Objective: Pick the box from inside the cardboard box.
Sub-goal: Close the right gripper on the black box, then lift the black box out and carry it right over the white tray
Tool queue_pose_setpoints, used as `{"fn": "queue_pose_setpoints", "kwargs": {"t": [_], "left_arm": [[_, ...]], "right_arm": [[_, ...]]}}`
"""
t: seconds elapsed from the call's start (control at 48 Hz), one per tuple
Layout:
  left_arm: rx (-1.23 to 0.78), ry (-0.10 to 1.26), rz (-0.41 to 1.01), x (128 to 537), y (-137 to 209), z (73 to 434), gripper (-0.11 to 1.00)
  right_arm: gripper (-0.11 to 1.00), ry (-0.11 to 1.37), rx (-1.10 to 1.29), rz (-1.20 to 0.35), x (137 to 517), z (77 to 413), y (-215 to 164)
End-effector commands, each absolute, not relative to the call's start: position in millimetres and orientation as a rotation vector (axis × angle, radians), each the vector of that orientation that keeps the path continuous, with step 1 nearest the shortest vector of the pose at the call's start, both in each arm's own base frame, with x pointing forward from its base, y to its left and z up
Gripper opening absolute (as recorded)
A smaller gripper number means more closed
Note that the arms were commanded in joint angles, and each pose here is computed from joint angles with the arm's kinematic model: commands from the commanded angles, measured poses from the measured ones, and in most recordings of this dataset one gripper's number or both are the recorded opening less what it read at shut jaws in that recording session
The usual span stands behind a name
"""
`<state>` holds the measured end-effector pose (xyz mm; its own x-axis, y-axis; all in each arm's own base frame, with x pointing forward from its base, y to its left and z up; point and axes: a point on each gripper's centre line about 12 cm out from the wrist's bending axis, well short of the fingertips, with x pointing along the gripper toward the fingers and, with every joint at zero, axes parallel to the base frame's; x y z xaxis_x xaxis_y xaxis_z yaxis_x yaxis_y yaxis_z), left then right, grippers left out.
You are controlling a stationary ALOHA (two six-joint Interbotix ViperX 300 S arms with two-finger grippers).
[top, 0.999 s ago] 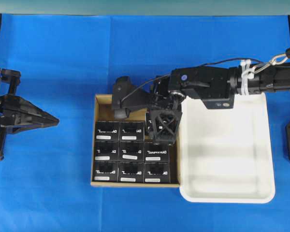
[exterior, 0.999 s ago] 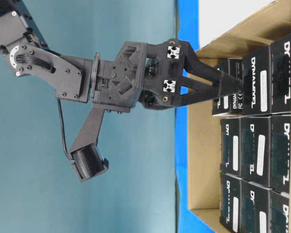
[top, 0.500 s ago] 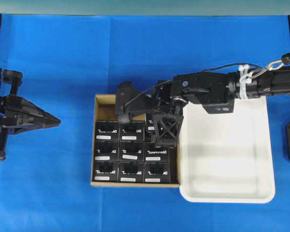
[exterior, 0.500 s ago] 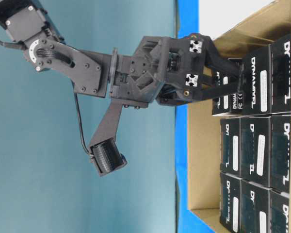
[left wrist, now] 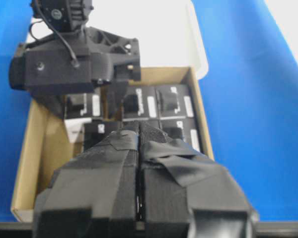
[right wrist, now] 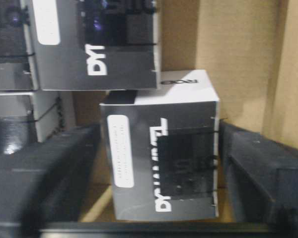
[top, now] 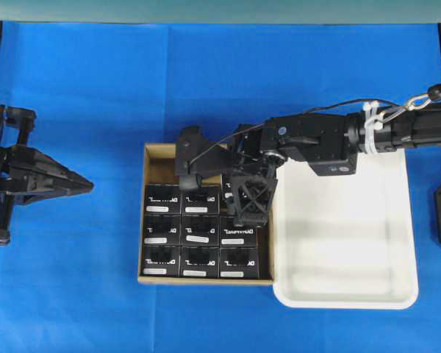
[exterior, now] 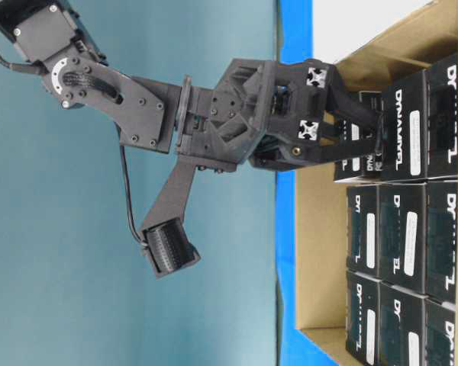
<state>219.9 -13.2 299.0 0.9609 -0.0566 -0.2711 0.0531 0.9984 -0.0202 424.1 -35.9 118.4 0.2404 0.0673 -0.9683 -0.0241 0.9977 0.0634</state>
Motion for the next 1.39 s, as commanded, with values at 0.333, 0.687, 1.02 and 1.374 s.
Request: {"fn": "queue_pose_setpoints", "kwargs": {"t": [0.333,0.687,1.02,1.374], "left_arm": [[-0.011,0.244,-0.058,224,-14,310,-0.07],[-0.009,0.243,-0.058,224,-14,310,-0.07],[-0.008,0.241,-0.051,224,-12,311,-0.07],[-0.008,0.241,-0.05,224,-12,311,-0.07]], "right_arm": [[0.64,1.296,0.032,0.067,430,129,-32],[0.64,1.257,0.072,0.028,425,212,-60],[0.64,1.27,0.09,0.014,387,283,-75],[0.64,1.351,0.117,0.006,345,284,-77]]}}
